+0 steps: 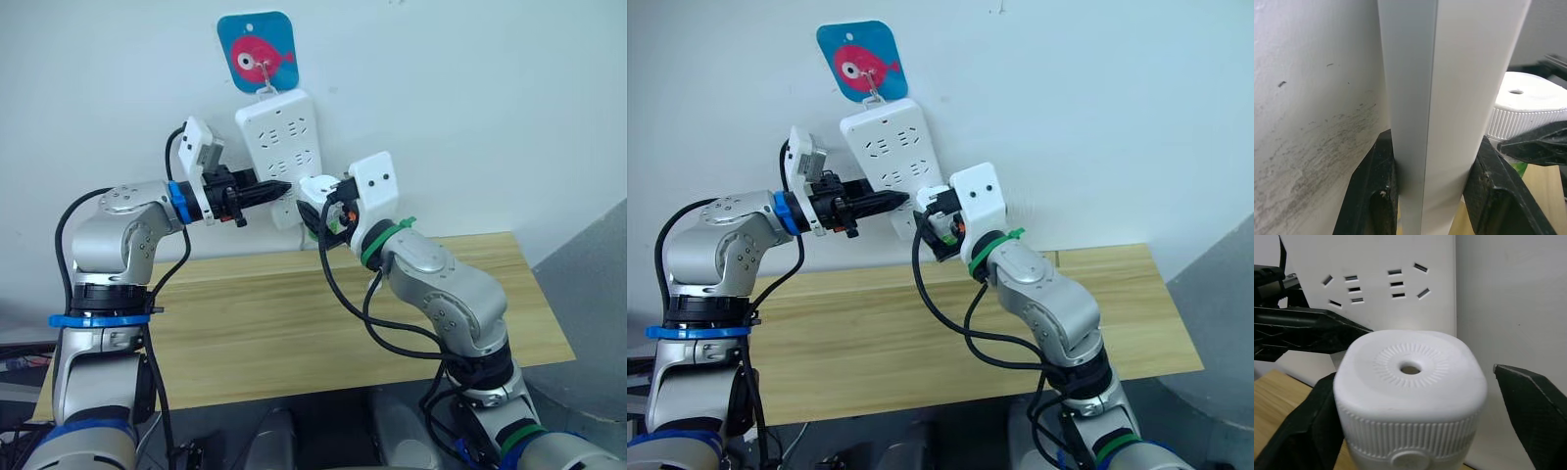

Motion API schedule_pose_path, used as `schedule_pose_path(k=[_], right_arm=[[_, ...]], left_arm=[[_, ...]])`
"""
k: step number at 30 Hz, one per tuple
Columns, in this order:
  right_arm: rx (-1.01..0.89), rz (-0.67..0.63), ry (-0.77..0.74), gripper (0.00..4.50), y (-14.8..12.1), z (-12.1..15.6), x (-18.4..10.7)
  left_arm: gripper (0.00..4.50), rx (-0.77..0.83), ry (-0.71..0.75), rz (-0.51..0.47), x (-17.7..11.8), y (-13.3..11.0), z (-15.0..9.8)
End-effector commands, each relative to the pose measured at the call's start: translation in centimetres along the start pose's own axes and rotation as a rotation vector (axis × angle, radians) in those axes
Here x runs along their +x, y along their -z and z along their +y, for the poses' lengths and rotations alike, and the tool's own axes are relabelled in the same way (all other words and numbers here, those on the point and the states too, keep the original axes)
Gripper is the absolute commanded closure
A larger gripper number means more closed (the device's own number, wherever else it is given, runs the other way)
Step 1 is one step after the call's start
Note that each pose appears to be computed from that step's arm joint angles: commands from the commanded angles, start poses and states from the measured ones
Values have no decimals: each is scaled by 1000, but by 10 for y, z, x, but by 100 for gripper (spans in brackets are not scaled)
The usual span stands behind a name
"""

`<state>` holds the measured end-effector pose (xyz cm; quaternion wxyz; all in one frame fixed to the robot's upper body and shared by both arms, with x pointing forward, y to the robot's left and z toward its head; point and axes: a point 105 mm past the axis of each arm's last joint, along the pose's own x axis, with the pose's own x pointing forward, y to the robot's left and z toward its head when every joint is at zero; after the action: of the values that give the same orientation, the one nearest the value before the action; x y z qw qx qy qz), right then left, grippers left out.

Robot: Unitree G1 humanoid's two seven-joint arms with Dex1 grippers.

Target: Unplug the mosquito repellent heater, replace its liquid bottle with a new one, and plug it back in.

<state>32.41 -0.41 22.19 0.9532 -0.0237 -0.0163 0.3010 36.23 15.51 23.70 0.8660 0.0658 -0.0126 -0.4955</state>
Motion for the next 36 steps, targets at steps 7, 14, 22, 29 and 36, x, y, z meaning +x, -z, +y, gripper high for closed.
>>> schedule_pose_path(k=[7,14,22,29,36], right_arm=[[-100,8,-132,0,-5,-4,-42],[-111,21,-183,0,-6,-3,-52],[-124,16,-258,0,-7,4,-57],[-138,-10,-352,0,-8,16,-58],[-147,-43,-448,191,-7,29,-61]], left_arm=[[248,101,-173,37,-12,3,40],[66,189,-227,47,-23,2,51],[2,234,-315,115,-62,8,60],[2,266,-264,253,-104,14,48],[0,144,-16,300,-106,17,-12]])
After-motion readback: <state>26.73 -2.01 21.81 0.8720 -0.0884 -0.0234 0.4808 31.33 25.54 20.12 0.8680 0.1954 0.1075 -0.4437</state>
